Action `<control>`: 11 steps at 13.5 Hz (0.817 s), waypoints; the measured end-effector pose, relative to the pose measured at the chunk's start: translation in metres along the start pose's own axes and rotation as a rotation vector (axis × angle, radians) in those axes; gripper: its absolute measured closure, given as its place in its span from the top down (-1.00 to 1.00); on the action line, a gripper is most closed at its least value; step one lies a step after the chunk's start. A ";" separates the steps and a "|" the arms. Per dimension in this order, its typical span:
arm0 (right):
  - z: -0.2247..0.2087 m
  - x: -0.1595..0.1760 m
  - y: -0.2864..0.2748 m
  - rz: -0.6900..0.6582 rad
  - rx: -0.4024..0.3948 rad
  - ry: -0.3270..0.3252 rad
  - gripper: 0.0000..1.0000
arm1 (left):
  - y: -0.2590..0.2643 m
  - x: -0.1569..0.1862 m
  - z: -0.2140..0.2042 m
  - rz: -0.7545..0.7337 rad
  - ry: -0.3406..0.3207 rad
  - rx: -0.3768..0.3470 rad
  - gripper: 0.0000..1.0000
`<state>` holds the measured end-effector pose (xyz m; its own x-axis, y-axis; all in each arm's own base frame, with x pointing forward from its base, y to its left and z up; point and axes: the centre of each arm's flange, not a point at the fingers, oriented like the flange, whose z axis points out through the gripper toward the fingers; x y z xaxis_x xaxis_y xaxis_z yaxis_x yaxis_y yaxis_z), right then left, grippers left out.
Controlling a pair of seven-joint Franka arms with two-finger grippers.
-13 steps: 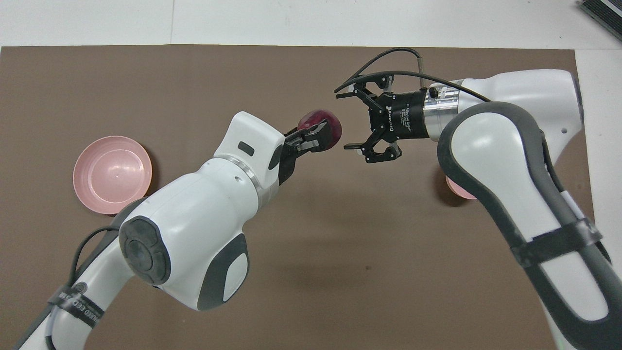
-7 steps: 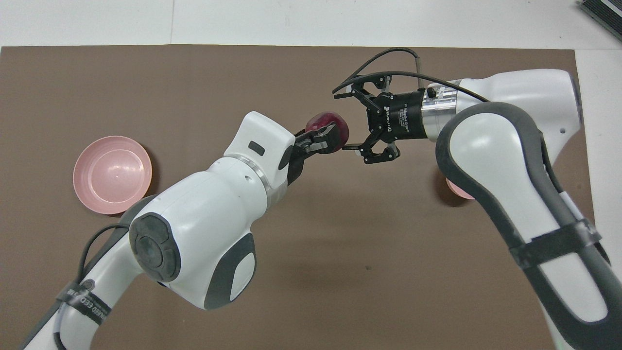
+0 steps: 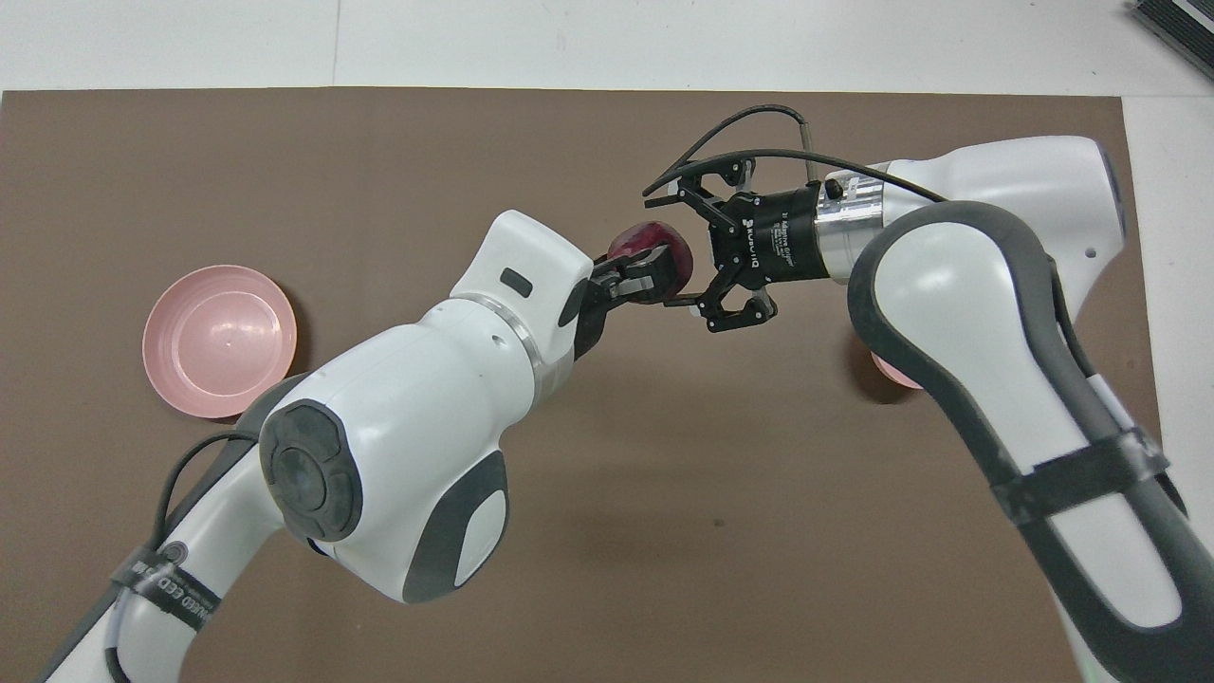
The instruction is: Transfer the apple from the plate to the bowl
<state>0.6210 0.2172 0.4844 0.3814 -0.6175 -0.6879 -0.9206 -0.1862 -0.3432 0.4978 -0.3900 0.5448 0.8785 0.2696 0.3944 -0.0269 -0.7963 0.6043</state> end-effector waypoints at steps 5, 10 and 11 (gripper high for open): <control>0.001 -0.002 0.002 0.002 -0.016 -0.013 0.67 | 0.001 0.000 0.000 0.001 -0.001 -0.002 0.22; 0.000 0.000 0.003 0.015 -0.009 -0.026 0.56 | 0.002 0.000 -0.001 0.004 -0.001 -0.003 0.23; 0.000 0.000 0.003 0.015 -0.009 -0.027 0.56 | 0.002 0.001 -0.001 0.005 -0.001 -0.003 0.26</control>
<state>0.6185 0.2163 0.4836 0.3690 -0.5998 -0.7100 -0.9271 -0.1837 -0.3267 0.4978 -0.3912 0.5469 0.8786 0.2653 0.3970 -0.0326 -0.7962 0.6042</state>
